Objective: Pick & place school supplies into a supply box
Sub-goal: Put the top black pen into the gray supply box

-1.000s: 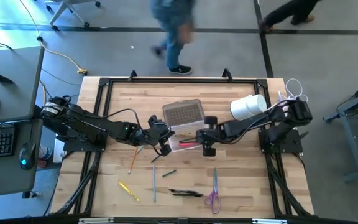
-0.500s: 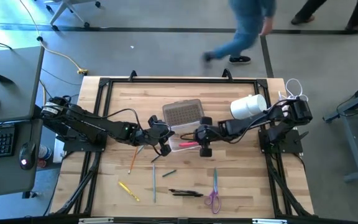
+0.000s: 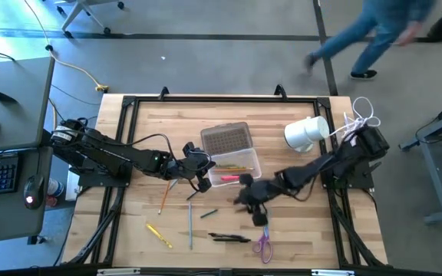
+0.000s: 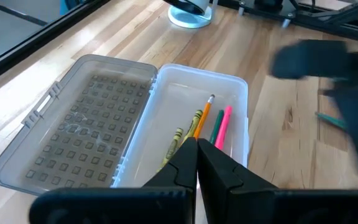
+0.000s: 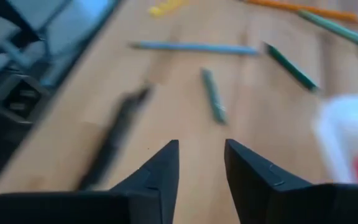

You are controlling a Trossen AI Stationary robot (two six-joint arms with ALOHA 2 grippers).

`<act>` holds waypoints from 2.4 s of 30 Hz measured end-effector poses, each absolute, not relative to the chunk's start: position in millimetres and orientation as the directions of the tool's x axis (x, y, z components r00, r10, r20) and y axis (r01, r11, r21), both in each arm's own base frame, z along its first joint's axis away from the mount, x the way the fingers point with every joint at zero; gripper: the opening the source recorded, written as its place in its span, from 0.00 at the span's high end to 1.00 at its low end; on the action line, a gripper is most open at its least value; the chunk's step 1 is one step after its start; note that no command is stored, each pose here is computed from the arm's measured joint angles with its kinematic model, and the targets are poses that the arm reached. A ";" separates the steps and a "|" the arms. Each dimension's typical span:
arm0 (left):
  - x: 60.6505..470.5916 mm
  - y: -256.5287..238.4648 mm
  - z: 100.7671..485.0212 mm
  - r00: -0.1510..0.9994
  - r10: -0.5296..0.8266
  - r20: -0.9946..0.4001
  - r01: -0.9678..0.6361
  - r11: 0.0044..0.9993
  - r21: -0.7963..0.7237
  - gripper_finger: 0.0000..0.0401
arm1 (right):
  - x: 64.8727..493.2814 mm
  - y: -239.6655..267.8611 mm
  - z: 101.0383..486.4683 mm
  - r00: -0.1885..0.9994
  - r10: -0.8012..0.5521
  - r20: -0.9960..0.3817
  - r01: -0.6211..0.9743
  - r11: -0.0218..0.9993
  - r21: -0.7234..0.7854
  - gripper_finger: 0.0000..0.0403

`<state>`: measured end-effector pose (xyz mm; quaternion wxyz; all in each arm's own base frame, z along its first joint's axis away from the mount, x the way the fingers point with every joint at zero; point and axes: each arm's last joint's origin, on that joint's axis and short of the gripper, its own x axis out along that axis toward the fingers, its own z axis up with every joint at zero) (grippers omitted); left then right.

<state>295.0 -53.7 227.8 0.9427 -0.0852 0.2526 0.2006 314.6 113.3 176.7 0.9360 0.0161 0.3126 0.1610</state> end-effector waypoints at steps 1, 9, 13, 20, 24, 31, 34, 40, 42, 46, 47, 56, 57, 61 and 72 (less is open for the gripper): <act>295.0 -53.7 227.9 0.792 0.335 -0.510 -0.421 0.905 -0.060 0.88 | 312.5 122.3 176.7 0.752 0.330 -0.571 -0.315 0.940 0.129 0.71; 295.2 -53.8 228.1 0.794 0.335 -0.508 -0.422 0.904 -0.064 0.88 | 300.3 188.7 147.3 0.738 0.431 -0.519 -0.400 0.899 0.178 0.59; 295.3 -53.8 228.1 0.794 0.335 -0.507 -0.423 0.904 -0.066 0.88 | 297.0 203.9 126.0 0.761 0.377 -0.529 -0.370 0.921 0.123 0.55; 295.3 -53.8 228.1 0.794 0.335 -0.507 -0.423 0.904 -0.067 0.88 | 300.9 198.9 102.0 0.742 0.321 -0.588 -0.333 0.938 0.091 0.54; 295.3 -53.8 228.1 0.794 0.335 -0.507 -0.423 0.904 -0.066 0.88 | 305.6 192.5 95.5 0.739 0.302 -0.602 -0.325 0.943 0.074 0.54; 295.3 -53.8 228.1 0.794 0.335 -0.507 -0.423 0.904 -0.066 0.88 | 309.3 182.4 90.7 0.725 0.263 -0.636 -0.310 0.950 0.039 0.54; 295.3 -53.8 228.1 0.794 0.335 -0.507 -0.423 0.904 -0.065 0.88 | 310.5 178.6 89.8 0.725 0.240 -0.645 -0.310 0.951 0.005 0.54; 295.3 -53.8 228.0 0.794 0.335 -0.507 -0.423 0.904 -0.065 0.88 | 314.6 176.9 92.8 0.742 0.280 -0.609 -0.369 0.929 -0.023 0.56; 295.2 -53.8 228.0 0.794 0.335 -0.508 -0.422 0.904 -0.064 0.88 | 314.3 175.3 91.5 0.735 0.268 -0.622 -0.361 0.932 -0.025 0.57; 295.2 -53.8 228.0 0.794 0.335 -0.508 -0.422 0.904 -0.064 0.88 | 313.7 168.8 87.1 0.699 0.240 -0.674 -0.331 0.944 -0.007 0.63; 295.3 -53.8 228.0 0.794 0.335 -0.508 -0.422 0.904 -0.064 0.88 | 313.6 168.0 86.5 0.694 0.236 -0.680 -0.329 0.944 -0.008 0.65; 295.2 -53.8 228.0 0.794 0.335 -0.508 -0.422 0.904 -0.064 0.88 | 322.1 155.4 88.0 0.715 0.249 -0.653 -0.303 0.952 0.031 0.91; 295.2 -53.8 228.0 0.794 0.335 -0.508 -0.422 0.904 -0.064 0.88 | 323.0 153.5 88.0 0.714 0.250 -0.654 -0.296 0.954 0.041 0.94; 294.9 -53.7 227.6 0.791 0.335 -0.512 -0.423 0.904 -0.061 0.88 | 327.3 147.0 92.8 0.740 0.235 -0.630 -0.270 0.962 0.042 0.96; 294.8 -54.0 227.0 0.791 0.324 -0.519 -0.414 0.908 -0.064 0.88 | 308.0 99.6 167.2 0.759 -0.185 -0.624 -0.030 0.948 -0.318 0.98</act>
